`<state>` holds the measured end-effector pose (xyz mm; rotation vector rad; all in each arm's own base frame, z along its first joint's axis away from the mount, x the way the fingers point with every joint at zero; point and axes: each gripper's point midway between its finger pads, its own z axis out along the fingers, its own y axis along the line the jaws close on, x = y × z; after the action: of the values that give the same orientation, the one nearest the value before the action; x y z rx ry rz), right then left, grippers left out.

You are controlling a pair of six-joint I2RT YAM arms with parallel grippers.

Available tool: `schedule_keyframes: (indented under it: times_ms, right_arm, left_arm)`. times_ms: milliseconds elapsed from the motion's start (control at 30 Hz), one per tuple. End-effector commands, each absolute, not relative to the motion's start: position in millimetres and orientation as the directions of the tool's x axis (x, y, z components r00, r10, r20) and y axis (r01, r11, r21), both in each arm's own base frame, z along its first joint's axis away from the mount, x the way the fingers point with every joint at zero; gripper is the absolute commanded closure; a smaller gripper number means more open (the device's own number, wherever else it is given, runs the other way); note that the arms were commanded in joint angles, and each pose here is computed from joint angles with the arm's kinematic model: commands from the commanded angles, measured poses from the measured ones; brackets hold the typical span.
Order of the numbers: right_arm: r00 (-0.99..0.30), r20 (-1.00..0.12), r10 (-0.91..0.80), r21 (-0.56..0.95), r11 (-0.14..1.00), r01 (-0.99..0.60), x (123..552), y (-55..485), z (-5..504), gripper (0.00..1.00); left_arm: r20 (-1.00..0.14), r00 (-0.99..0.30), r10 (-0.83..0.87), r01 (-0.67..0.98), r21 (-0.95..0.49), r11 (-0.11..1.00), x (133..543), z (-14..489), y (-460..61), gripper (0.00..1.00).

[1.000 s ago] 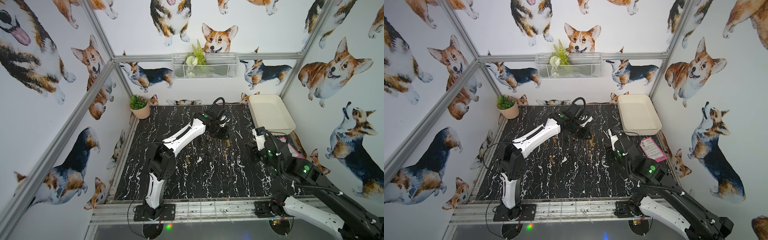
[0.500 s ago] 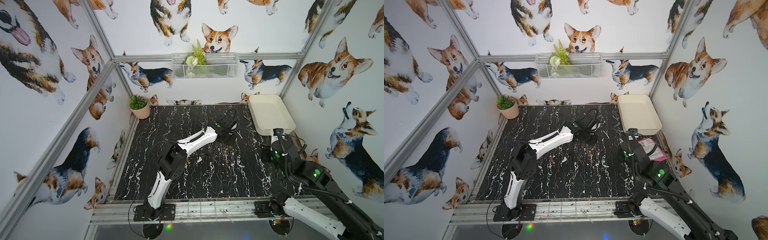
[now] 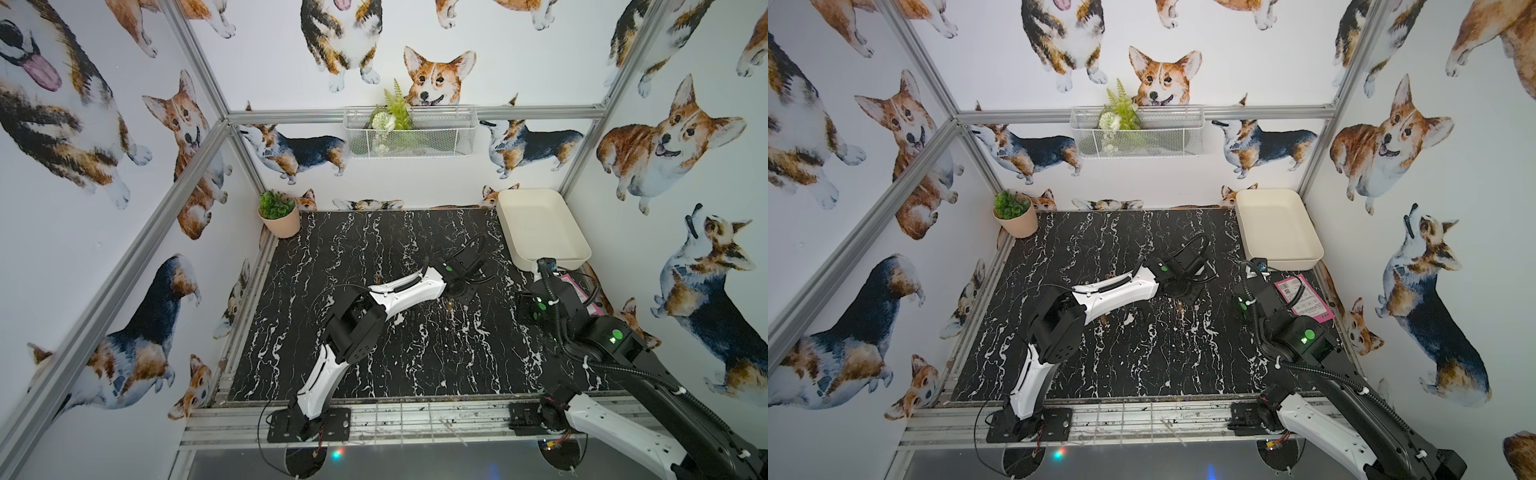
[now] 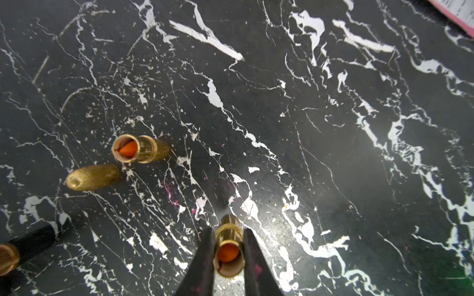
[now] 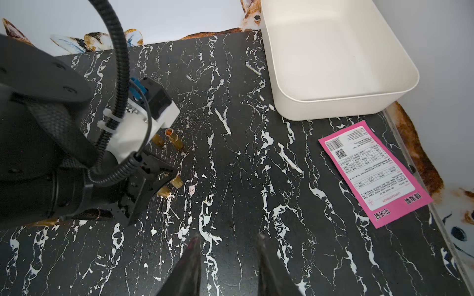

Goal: Open the lipstick cap
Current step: Place the lipstick at the center of the board.

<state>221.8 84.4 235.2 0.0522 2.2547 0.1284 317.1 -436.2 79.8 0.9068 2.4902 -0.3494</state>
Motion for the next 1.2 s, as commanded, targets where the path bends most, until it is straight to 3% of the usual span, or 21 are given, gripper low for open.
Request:
schedule_keyframes:
  times_ms: [0, 833, 1167]
  right_arm:
    - [-0.615, -0.783, 0.094, 0.116, 0.993, 0.004, 227, 85, 238, 0.61]
    - [-0.619, -0.782, 0.065, 0.084, 0.996, 0.000, 230, 84, 232, 0.61]
    - [-0.617, -0.785, 0.056, 0.075, 0.997, -0.004, 230, 84, 231, 0.61]
  left_arm:
    - [-0.558, -0.648, 0.519, 0.659, -0.068, 0.750, 325, 82, -439, 0.79]
    - [-0.564, -0.644, 0.516, 0.665, -0.080, 0.742, 321, 70, -443, 0.75]
    - [-0.560, -0.641, 0.525, 0.663, -0.059, 0.746, 322, 70, -441, 0.62]
